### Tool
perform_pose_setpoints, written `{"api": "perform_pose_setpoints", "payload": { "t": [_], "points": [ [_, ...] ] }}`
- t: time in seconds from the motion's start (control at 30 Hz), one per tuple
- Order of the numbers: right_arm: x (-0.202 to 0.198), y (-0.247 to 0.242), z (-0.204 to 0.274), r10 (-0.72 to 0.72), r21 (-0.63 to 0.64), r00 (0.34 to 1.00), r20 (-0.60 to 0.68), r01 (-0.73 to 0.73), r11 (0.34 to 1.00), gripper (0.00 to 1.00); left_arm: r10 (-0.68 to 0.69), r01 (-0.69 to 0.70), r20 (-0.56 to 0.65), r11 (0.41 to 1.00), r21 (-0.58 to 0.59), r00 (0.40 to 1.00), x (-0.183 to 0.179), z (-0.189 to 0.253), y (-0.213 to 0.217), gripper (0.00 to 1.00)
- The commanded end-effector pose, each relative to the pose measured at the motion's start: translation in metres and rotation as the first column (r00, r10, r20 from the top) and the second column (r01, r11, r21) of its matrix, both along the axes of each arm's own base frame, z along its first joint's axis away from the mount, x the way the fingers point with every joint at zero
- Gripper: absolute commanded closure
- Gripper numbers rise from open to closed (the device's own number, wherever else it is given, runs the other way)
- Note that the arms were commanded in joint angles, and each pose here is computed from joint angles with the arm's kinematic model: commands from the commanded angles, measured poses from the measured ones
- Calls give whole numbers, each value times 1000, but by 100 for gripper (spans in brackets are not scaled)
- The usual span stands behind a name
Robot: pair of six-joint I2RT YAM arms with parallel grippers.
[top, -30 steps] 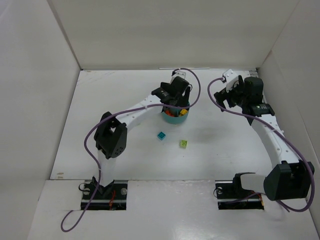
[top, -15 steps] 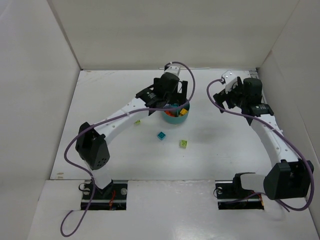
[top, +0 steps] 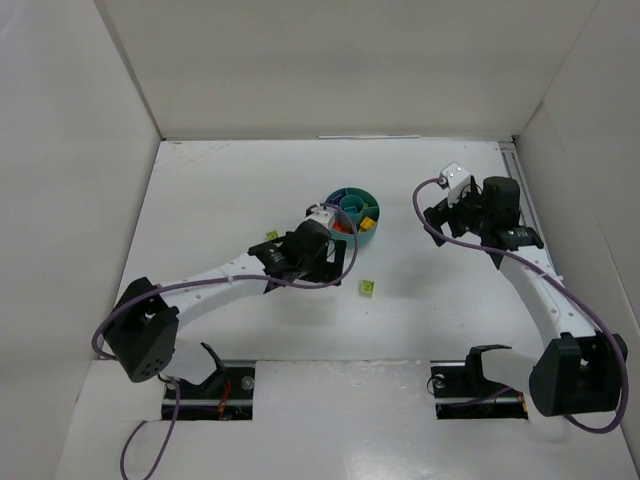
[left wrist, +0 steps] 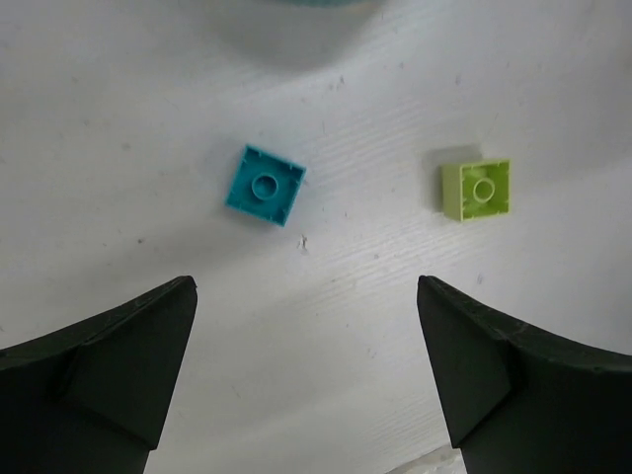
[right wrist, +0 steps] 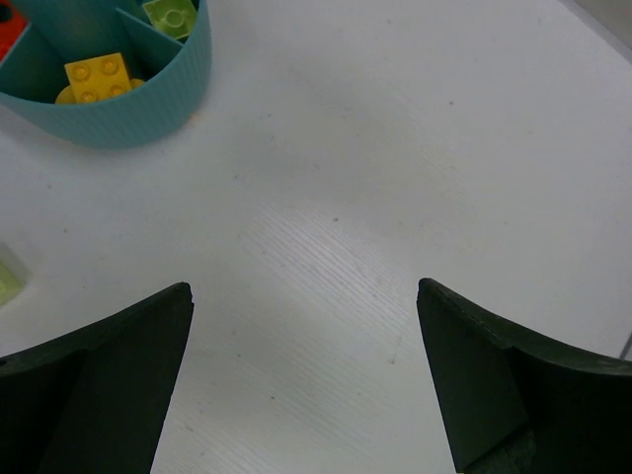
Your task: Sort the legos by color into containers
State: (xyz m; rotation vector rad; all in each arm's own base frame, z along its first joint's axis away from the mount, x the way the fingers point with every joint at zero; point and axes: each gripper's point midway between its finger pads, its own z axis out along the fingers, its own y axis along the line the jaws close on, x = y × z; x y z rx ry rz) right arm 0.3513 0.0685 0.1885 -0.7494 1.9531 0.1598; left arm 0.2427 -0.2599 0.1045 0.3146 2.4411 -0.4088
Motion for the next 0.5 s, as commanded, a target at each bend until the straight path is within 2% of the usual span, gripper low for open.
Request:
{"api": "perform_pose_setpoints", "payload": {
  "t": [0.0,0.1,0.23,0.3,0.47],
  "points": [
    [0,14,8,60,63,997,47,-63,996,0,9,-6,30,995,-101,1000,-1,-1,-17,9],
    [-1,16,5,71,69,997,44,-74,995,0,16,-12,38,995,-101,999,2,-16,-18,10],
    [-4,17,12,74,81,995,62,-79,994,0,32,-32,14,999,-19,999,8,-50,-15,12],
    [-4,19,13,82,85,995,62,-87,993,0,48,-48,20,999,4,999,14,-54,-16,17],
    [-7,20,14,90,89,994,62,-95,991,0,79,-80,29,995,58,996,23,-67,-12,19]
  ]
}}
